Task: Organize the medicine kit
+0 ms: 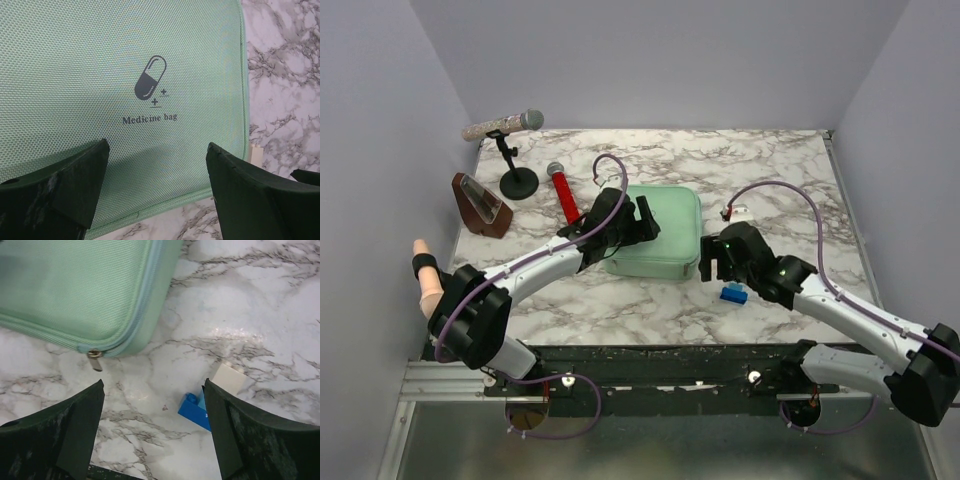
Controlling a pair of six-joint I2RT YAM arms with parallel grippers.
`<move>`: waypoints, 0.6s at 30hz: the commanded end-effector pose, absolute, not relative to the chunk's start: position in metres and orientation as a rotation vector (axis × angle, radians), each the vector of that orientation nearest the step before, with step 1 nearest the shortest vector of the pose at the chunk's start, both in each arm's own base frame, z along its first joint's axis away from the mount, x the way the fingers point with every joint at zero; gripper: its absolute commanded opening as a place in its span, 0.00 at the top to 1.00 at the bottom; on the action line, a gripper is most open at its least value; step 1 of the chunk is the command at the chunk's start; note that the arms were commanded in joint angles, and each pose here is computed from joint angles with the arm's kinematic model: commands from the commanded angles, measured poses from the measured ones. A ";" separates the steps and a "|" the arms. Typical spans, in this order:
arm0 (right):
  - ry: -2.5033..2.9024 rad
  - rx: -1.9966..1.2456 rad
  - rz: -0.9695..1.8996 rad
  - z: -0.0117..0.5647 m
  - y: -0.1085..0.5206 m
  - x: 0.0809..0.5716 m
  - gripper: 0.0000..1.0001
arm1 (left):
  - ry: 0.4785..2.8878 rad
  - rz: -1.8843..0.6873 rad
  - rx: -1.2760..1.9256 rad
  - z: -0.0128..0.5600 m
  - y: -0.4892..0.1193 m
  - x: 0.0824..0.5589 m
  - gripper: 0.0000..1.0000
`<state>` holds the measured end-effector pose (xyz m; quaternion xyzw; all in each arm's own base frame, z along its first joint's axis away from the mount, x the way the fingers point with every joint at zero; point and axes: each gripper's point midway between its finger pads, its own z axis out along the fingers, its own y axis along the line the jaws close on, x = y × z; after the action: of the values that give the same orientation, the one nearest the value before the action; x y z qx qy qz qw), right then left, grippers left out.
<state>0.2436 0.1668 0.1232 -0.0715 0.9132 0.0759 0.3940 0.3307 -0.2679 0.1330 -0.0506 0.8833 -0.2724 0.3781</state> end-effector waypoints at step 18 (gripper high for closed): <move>2.315 -0.290 0.091 0.105 0.222 0.267 0.12 | 2.325 -0.622 -0.102 0.101 -0.250 0.315 0.08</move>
<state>0.2471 0.2256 0.0972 -0.1489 0.9147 0.0777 0.3676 0.3295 -0.2665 0.1293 -0.0421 0.8778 -0.2764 0.3890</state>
